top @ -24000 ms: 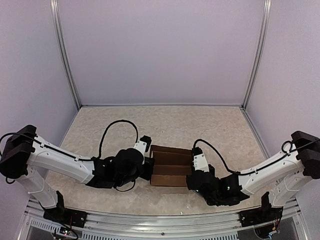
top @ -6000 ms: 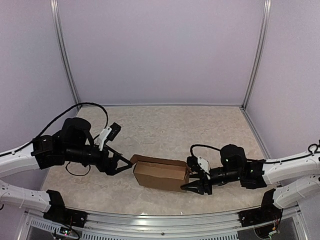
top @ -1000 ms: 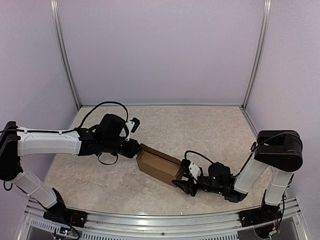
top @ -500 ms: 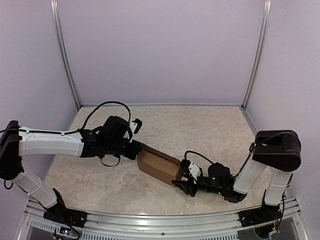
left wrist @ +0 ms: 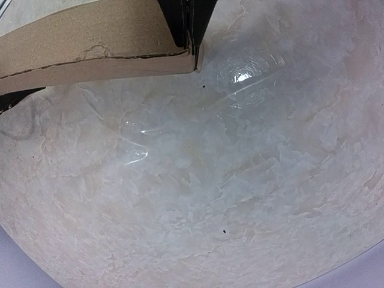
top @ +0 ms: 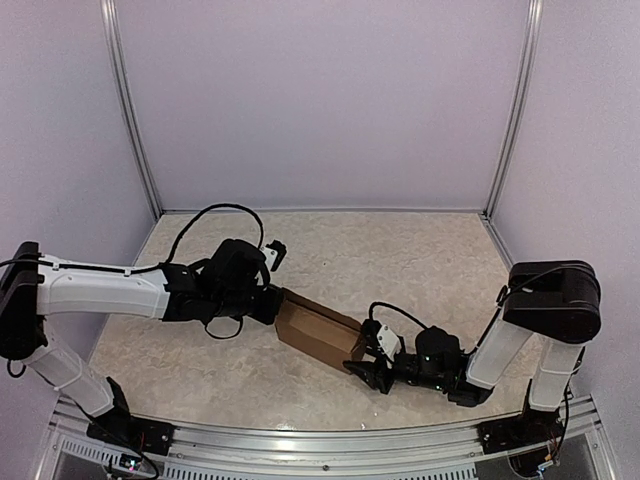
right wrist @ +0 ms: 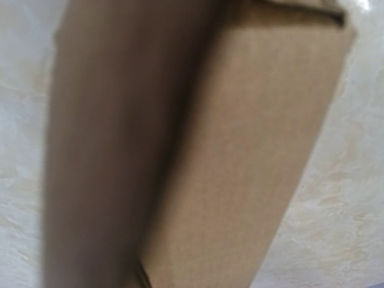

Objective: Fold the paper box

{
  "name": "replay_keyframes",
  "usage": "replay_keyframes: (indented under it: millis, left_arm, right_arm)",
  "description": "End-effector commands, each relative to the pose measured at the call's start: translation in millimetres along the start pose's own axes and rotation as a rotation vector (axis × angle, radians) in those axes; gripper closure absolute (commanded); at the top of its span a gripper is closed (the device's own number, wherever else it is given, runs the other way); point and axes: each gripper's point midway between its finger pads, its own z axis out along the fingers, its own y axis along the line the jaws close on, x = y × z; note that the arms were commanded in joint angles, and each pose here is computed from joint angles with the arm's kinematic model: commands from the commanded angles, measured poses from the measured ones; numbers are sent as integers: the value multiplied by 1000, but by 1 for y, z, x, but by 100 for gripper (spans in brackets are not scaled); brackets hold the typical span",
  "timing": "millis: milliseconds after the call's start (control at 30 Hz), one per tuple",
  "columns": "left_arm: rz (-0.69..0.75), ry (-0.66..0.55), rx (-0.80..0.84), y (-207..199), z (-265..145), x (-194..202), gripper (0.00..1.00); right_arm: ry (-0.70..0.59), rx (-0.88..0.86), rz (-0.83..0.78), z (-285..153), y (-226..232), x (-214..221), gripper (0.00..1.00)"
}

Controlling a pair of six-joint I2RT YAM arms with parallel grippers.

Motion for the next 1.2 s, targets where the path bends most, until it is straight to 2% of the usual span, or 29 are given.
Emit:
replay_keyframes:
  millis: [0,400,767,1167]
  left_arm:
    - [14,88,-22,1,4,34,100]
    - [15,86,-70,7,1,43,100]
    - [-12,78,-119,14,-6,36,100]
    - [-54,52,-92,3,-12,19,100]
  right_arm:
    - [9,34,18,0,-4,4,56]
    - [-21,63,34,-4,-9,-3,29]
    - [-48,53,25,-18,-7,-26,24]
    - [20,44,16,-49,-5,-53,16]
